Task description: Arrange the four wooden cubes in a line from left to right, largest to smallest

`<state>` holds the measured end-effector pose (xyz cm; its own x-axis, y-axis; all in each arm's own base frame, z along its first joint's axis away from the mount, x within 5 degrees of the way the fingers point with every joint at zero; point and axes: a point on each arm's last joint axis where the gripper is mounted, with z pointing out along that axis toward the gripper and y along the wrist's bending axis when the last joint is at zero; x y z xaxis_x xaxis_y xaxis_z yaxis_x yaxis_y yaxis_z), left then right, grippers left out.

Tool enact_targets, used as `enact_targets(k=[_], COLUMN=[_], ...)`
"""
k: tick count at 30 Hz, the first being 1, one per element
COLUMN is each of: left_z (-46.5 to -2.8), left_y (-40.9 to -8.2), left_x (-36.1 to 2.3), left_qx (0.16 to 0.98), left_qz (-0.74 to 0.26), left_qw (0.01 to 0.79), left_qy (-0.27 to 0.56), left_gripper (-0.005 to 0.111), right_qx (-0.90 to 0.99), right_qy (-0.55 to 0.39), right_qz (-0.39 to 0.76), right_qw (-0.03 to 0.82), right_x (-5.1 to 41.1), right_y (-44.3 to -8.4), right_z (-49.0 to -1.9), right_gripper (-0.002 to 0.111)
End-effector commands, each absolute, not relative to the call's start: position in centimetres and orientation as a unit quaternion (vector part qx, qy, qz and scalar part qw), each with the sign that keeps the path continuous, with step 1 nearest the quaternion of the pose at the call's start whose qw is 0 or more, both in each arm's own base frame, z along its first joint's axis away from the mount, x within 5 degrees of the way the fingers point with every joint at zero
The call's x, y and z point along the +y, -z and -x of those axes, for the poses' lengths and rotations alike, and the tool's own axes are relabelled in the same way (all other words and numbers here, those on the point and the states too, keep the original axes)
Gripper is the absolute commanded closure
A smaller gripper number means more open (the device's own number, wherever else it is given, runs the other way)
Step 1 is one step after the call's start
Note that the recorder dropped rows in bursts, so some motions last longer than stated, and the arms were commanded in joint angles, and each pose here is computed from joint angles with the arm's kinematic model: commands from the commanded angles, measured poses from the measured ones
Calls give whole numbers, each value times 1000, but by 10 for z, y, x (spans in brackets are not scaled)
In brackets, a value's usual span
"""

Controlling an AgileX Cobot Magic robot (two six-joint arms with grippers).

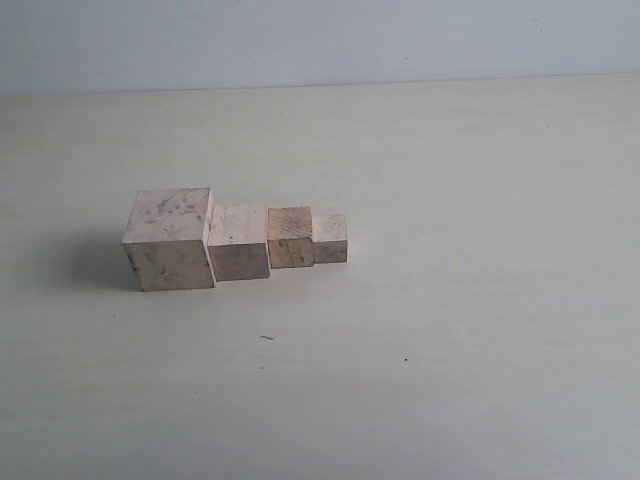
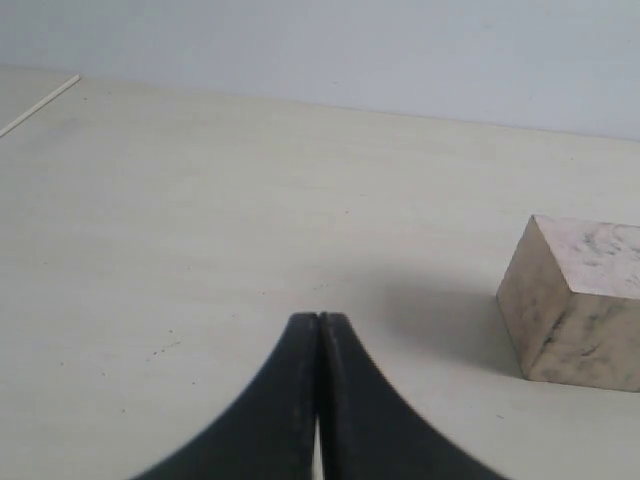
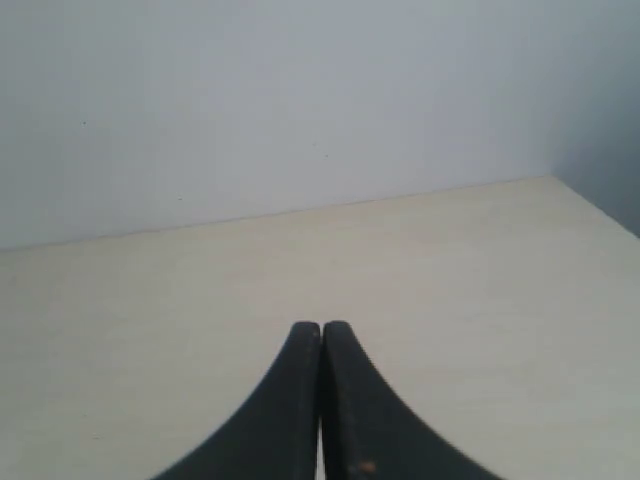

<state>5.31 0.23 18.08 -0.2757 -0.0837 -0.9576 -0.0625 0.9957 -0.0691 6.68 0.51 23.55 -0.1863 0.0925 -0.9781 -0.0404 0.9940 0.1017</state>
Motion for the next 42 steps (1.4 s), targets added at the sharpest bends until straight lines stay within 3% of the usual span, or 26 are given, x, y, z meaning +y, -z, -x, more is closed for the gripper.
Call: enact_targets(k=[1, 12, 42], left_z=[-53, -53, -53], left_y=[-181, -181, -181], left_x=[2, 2, 2], left_qx=[793, 793, 793], left_qz=[48, 48, 48], left_qw=[607, 607, 607], left_qy=[14, 14, 14], left_gripper=[107, 107, 107], right_qx=[750, 772, 791], right_qy=[-32, -31, -31], right_qz=[-28, -29, -20], right_qw=[660, 635, 611], right_x=[2, 2, 3], right_y=[-224, -189, -182], right_z=[-60, -58, -53], right_gripper=[108, 108, 108])
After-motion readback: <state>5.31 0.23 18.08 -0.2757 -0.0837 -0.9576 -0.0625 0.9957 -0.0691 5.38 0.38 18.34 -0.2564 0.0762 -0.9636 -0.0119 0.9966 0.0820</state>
